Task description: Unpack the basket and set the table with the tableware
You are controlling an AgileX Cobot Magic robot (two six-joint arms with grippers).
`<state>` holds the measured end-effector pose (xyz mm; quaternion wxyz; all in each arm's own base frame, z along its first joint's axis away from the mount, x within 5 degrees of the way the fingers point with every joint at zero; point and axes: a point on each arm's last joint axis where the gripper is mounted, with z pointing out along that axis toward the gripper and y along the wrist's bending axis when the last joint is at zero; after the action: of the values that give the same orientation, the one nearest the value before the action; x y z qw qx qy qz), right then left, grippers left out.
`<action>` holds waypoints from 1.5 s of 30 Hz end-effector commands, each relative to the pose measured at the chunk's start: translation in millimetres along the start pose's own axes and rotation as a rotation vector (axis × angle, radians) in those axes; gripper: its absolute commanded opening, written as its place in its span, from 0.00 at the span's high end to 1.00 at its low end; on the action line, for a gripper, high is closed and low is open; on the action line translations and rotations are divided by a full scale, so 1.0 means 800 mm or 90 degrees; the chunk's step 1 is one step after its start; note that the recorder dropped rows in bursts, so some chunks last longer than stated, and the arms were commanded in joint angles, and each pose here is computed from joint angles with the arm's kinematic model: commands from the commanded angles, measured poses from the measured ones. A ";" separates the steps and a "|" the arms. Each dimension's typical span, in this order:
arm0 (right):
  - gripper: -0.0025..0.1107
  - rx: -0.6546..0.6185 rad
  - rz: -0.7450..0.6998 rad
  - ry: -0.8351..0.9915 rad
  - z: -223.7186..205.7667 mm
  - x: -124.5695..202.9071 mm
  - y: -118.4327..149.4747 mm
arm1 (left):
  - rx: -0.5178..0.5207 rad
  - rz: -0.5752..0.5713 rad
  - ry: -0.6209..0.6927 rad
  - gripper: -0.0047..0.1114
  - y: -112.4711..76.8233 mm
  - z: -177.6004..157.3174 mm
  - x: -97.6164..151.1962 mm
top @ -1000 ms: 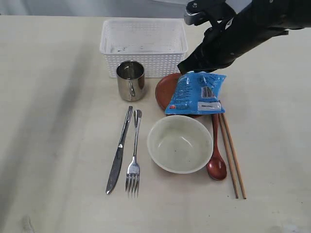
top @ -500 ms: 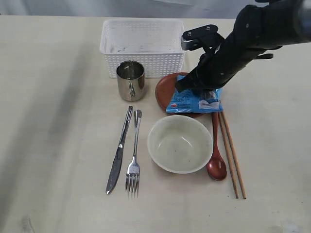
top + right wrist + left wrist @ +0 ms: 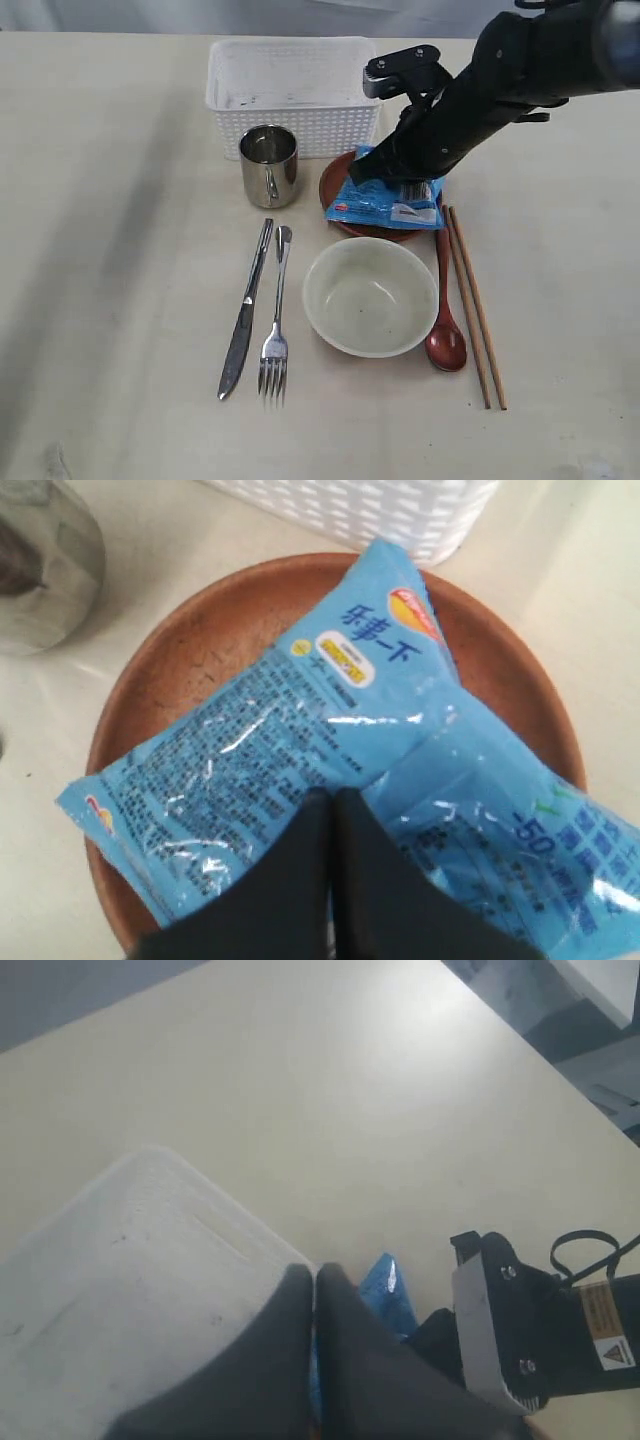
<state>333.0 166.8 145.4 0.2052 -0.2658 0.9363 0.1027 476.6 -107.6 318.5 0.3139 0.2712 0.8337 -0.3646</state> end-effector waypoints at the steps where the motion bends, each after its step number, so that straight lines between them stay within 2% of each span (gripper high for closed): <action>1: 0.98 -0.001 -0.016 -0.015 0.003 -0.004 0.007 | 0.009 -0.003 -0.011 0.95 -0.006 -0.004 -0.004; 10: 0.98 0.005 -0.021 -0.029 0.003 -0.007 0.006 | 0.009 -0.002 -0.011 0.95 -0.006 -0.004 -0.004; 13: 0.98 0.004 -0.019 -0.052 -0.009 -0.019 0.007 | 0.009 -0.002 -0.011 0.95 -0.006 -0.004 -0.004; 20: 0.98 -0.019 -0.063 -0.088 -0.037 -0.042 0.036 | 0.009 0.007 -0.011 0.95 -0.006 -0.004 -0.004; 27: 0.98 -0.025 -0.098 -0.082 0.007 -0.036 0.065 | 0.009 0.010 -0.011 0.95 -0.006 -0.004 -0.004; 32: 0.98 -0.023 -0.086 -0.066 0.031 -0.029 0.063 | 0.009 0.010 -0.011 0.95 -0.006 -0.004 -0.004; 36: 0.98 -0.022 -0.085 -0.070 0.040 -0.028 0.063 | 0.009 0.011 -0.011 0.95 -0.006 -0.004 -0.004; 41: 0.98 -0.031 -0.122 -0.079 0.042 -0.028 0.085 | 0.006 0.013 -0.008 0.95 -0.006 -0.004 -0.003; 45: 0.98 -0.033 -0.129 -0.071 0.048 -0.025 0.090 | 0.002 0.015 -0.004 0.95 -0.005 -0.004 -0.003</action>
<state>321.8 245.8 130.4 0.2580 -0.3544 0.8904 0.1225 476.5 -107.8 318.8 0.3159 0.2742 0.8317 -0.3651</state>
